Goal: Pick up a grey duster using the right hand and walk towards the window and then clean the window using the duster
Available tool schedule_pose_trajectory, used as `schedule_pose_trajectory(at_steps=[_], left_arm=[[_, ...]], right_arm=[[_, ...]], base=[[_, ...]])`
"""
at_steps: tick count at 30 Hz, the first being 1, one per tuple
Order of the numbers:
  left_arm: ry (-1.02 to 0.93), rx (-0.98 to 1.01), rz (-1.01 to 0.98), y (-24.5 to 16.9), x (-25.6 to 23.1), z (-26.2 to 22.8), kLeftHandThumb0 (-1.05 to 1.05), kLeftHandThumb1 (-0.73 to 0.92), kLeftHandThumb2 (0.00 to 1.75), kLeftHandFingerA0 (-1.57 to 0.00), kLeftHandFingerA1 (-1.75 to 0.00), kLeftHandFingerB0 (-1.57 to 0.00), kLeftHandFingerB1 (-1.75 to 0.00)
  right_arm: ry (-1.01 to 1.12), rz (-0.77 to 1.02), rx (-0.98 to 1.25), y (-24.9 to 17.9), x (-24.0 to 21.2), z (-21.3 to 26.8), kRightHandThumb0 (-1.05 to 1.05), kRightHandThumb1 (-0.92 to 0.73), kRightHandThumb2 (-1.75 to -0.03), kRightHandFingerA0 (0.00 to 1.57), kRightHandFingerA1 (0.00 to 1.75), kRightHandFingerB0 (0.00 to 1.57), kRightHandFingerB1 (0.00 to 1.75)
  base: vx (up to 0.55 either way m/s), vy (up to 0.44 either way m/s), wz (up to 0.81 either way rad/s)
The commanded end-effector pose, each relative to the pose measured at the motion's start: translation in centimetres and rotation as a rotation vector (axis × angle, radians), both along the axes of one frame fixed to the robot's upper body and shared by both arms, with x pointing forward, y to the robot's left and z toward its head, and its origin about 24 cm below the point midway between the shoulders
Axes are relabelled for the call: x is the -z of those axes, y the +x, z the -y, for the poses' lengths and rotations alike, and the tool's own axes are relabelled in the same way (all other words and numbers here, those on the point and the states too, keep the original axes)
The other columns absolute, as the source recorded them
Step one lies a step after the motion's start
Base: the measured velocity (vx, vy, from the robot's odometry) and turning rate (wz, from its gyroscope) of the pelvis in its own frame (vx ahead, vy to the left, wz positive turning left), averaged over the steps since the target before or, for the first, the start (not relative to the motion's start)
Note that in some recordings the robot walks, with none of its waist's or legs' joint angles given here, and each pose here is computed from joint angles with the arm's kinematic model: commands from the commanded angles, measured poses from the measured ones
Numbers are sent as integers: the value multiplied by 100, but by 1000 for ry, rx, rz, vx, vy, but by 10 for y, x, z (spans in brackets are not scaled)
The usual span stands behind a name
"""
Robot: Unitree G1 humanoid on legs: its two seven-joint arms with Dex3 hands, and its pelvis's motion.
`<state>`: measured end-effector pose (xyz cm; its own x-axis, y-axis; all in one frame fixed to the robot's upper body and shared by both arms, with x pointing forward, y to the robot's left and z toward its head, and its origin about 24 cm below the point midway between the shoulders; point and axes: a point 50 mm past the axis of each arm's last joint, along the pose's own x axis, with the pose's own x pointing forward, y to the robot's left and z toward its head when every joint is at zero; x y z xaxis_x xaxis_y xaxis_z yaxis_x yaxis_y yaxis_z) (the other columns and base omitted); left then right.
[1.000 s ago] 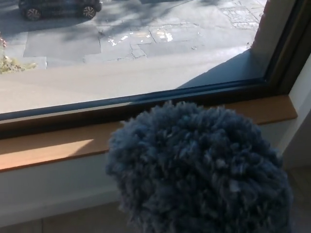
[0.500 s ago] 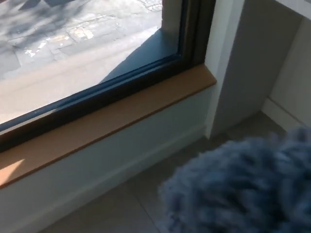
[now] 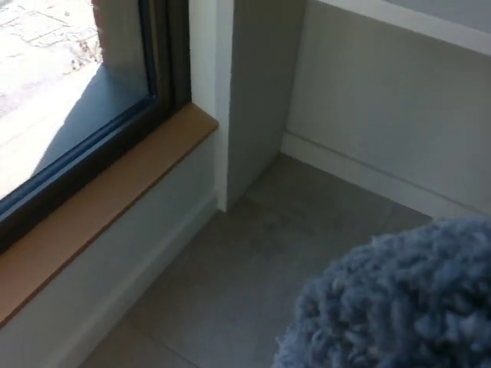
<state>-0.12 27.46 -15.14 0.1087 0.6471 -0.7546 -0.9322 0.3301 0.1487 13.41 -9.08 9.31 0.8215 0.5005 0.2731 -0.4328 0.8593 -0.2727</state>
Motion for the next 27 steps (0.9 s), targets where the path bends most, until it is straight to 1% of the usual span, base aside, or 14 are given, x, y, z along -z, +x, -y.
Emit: schedule_pose_trajectory(at_steps=[1, 3, 4, 6, 9, 10, 14, 15, 18, 19, 20, 23, 24, 27], left_arm=[[29, -4, 21, 1, -2, -2, -16, 66, 83, -94, -120, -82, -90], [29, -6, 33, 1, -2, -2, -15, 65, 85, -96, -119, -83, -92], [26, -9, 37, 1, -2, -2, -14, 65, 86, -96, -120, -82, -91], [31, 7, 24, 1, -2, -2, -13, 64, 86, -95, -120, -83, -92], [31, 9, 23, 1, -2, -2, -13, 64, 86, -95, -120, -83, -92], [30, 4, 25, 1, -2, -1, -14, 63, 85, -95, -120, -84, -93], [28, -3, 28, 0, -2, -1, -14, 63, 85, -95, -120, -84, -93], [31, 4, 26, 1, -2, -1, -15, 64, 87, -97, -120, -85, -95], [32, 4, 26, 1, -2, -1, -15, 64, 87, -97, -120, -85, -95], [31, 2, 26, 1, -2, -2, -14, 62, 88, -94, -121, -83, -94], [31, -1, 26, 0, -2, -2, -14, 62, 88, -94, -121, -83, -94], [31, -2, 26, 0, -2, -2, -14, 62, 88, -94, -121, -83, -94], [33, -11, 27, -1, -3, -2, -13, 61, 93, -93, -121, -85, -97], [33, -15, 28, -2, -3, -2, -13, 61, 93, -93, -121, -85, -97]], right_arm=[[11, -33, 0, 1, 2, 4, -39, -77, -95, 105, 175, 80, 175], [13, -35, -2, 1, 3, 4, -38, -77, -96, 104, 175, 79, 175], [9, -31, -2, 1, 3, 4, -43, -83, -85, 105, 175, 78, 175], [7, -41, -3, 1, 4, 4, -44, -85, -82, 106, 175, 78, 175], [7, -43, -4, 1, 4, 4, -44, -85, -82, 106, 175, 78, 175], [5, -43, 0, 1, 6, 4, -38, -78, -94, 105, 175, 78, 175], [2, -43, 6, 1, 8, 5, -38, -78, -94, 105, 175, 78, 175], [-19, -60, 23, 2, 15, 7, -36, -72, -107, 104, 175, 79, 175], [-21, -61, 26, 3, 16, 7, -36, -72, -107, 104, 175, 79, 175], [-35, -81, 27, 4, 24, 8, -35, -62, -125, 103, 175, 80, 175], [-52, -107, 30, 4, 34, 10, -35, -62, -125, 103, 175, 80, 175], [-53, -107, 30, 5, 37, 10, -35, -62, -125, 103, 175, 80, 175], [-48, -144, 31, 3, 43, 9, -32, -62, -124, 101, 175, 82, 175], [-45, -158, 31, 2, 46, 9, -32, -62, -124, 101, 175, 82, 175]], base=[[-25, -5, -81], [-3, -32, -73], [5, -105, -54], [-22, -130, -67], [-44, -205, -65], [1, -40, -58], [71, 17, -53], [76, 81, -56], [79, 165, -48], [177, 241, -55], [199, 317, -58], [274, 382, -34], [208, 241, -23], [187, 143, -21]])
